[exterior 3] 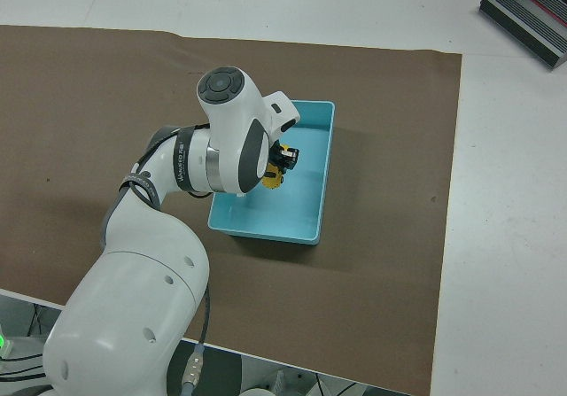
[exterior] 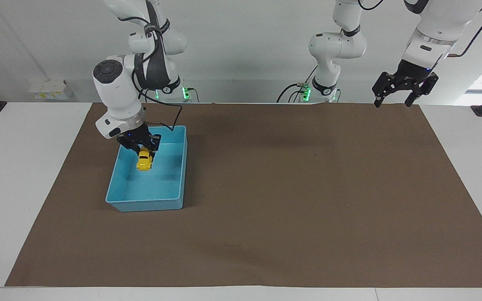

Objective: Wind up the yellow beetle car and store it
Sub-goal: 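Lower the car into the blue bin with the right gripper, then open the right gripper and withdraw it from the bin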

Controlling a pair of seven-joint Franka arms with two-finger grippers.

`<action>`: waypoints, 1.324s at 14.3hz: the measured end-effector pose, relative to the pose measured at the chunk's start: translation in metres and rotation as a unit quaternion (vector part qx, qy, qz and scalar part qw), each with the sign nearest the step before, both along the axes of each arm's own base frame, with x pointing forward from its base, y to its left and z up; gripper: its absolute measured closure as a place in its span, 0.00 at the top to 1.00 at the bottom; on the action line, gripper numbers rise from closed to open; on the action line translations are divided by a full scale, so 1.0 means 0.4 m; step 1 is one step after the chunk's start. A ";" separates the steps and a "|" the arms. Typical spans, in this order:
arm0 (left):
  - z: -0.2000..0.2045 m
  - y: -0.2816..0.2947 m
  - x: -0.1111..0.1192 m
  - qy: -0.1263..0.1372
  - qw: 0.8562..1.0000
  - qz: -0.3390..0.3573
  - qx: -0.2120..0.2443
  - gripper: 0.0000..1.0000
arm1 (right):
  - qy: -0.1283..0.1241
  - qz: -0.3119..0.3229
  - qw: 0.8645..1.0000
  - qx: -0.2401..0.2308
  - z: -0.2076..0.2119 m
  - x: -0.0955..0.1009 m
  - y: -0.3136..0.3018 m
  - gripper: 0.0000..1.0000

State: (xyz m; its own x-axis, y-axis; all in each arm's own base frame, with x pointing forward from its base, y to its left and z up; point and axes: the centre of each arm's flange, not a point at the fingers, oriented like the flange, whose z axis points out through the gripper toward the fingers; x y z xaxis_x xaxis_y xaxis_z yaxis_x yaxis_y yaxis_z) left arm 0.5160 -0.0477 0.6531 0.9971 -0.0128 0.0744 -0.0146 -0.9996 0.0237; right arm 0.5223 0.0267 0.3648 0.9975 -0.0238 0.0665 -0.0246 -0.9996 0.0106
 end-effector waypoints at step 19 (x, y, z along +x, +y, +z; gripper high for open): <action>0.000 0.000 0.000 0.000 1.000 0.000 0.000 1.00 | 0.016 0.003 1.000 -0.002 0.141 0.017 -0.004 1.00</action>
